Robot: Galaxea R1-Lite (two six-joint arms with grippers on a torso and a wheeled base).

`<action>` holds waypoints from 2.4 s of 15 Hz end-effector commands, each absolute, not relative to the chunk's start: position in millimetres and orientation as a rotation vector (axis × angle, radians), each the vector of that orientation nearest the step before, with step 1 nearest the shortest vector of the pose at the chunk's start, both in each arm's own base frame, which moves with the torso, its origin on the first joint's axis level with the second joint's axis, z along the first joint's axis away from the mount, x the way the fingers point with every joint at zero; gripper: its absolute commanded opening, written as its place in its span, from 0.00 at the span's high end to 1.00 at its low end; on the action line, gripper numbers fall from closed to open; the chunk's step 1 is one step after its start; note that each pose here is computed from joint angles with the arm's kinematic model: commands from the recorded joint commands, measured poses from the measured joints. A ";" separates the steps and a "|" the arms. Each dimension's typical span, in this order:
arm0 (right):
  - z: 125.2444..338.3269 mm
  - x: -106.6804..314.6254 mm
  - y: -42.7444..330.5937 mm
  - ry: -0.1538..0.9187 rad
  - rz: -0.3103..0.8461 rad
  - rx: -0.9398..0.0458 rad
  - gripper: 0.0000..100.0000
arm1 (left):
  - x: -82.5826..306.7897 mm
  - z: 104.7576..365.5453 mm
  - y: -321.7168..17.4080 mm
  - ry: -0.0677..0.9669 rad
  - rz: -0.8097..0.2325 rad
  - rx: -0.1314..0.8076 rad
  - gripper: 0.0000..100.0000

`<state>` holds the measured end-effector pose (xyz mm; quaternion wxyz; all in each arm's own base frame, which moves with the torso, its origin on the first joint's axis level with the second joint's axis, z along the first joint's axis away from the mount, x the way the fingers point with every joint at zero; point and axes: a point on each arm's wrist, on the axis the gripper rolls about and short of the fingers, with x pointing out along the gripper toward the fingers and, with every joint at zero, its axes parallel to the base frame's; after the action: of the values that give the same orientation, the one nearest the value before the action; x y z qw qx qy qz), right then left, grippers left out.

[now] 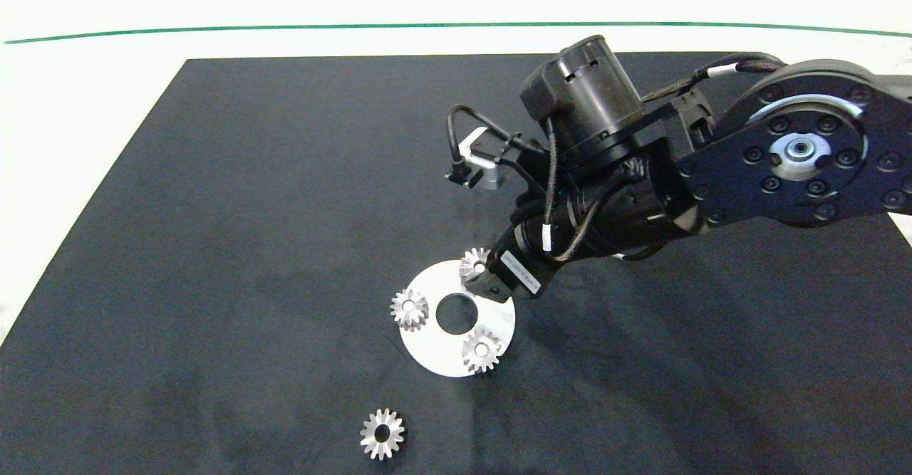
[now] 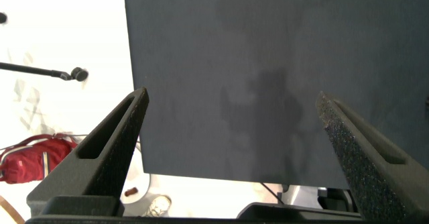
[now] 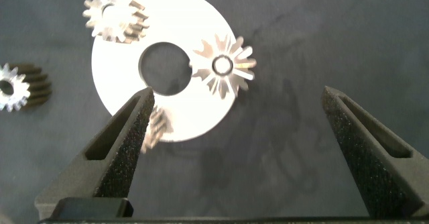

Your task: Remove an incorrectly installed larger gear and replace it with the correct smaller gear

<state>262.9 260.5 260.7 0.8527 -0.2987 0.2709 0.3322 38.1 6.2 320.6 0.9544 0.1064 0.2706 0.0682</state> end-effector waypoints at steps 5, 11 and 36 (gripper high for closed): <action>239.1 277.6 278.4 0.610 0.706 -0.646 0.00 | 35.5 320.6 5.9 0.546 0.139 0.219 0.00; 230.5 288.2 281.2 0.632 0.686 -0.626 0.03 | 35.5 320.6 5.9 0.546 0.139 0.221 0.00; 216.5 296.3 285.7 0.653 0.680 -0.635 0.53 | 23.2 320.9 4.6 0.511 0.136 0.246 0.00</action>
<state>297.8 286.8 214.5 0.8431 -0.2994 0.3102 0.3216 23.6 4.7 321.4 0.9585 0.1210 0.2495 0.0669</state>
